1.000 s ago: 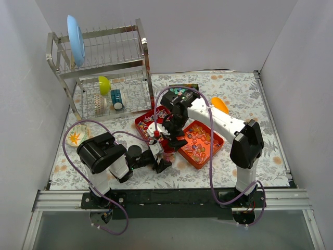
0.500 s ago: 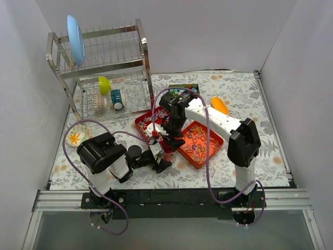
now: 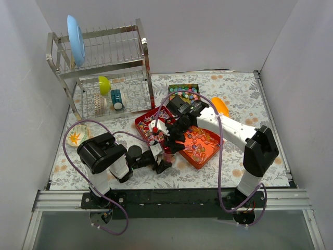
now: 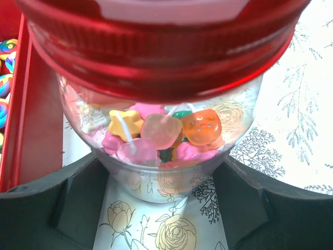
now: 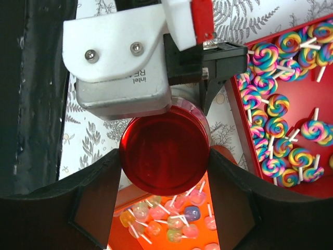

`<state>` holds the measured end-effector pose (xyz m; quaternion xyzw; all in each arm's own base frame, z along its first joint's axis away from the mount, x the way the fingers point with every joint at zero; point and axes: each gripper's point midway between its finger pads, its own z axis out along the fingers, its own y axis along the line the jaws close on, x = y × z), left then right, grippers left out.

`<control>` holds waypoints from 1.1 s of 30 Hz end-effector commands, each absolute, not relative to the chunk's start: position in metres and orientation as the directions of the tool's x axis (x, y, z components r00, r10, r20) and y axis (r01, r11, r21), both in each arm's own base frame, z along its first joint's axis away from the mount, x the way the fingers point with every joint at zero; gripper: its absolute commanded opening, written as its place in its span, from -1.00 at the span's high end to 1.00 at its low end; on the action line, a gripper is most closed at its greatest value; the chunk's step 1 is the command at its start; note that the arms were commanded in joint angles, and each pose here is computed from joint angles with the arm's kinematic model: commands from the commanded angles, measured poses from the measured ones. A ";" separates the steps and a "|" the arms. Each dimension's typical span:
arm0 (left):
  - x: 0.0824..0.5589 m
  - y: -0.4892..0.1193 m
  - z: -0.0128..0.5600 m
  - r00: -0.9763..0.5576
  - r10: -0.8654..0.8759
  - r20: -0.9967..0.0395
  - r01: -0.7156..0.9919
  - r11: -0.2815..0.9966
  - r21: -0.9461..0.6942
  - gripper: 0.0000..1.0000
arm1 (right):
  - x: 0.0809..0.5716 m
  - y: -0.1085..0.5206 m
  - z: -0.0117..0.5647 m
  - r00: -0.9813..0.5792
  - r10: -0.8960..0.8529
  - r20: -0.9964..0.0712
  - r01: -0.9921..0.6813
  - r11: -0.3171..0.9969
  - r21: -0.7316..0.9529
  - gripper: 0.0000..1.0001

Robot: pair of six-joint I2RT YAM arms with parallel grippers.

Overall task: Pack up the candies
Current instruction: Screw the bottle lid onto the packing bottle, then reset both arms

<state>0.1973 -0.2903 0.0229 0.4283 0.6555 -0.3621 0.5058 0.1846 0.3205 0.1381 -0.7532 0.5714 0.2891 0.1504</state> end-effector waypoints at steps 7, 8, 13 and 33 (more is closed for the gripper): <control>0.199 -0.298 0.036 -0.105 0.142 -0.984 0.935 0.353 -0.049 0.98 | 0.180 0.292 0.103 -0.021 -0.890 -0.456 -0.980 -0.072 0.186 0.24; 0.198 -0.296 0.028 -0.142 0.170 -0.975 0.932 0.354 -0.074 0.18 | 0.181 0.292 0.102 -0.020 -0.892 -0.451 -0.980 -0.071 0.185 0.16; 0.192 -0.294 0.051 -0.158 0.134 -0.978 0.931 0.351 -0.102 -0.96 | 0.188 0.292 0.111 -0.006 -0.888 -0.460 -0.988 -0.065 0.138 -0.91; 0.178 -0.238 0.135 -0.141 0.264 -0.954 0.885 0.465 -0.002 -0.97 | 0.241 0.216 0.168 -0.190 -0.824 -0.534 -0.970 0.242 -0.029 -0.96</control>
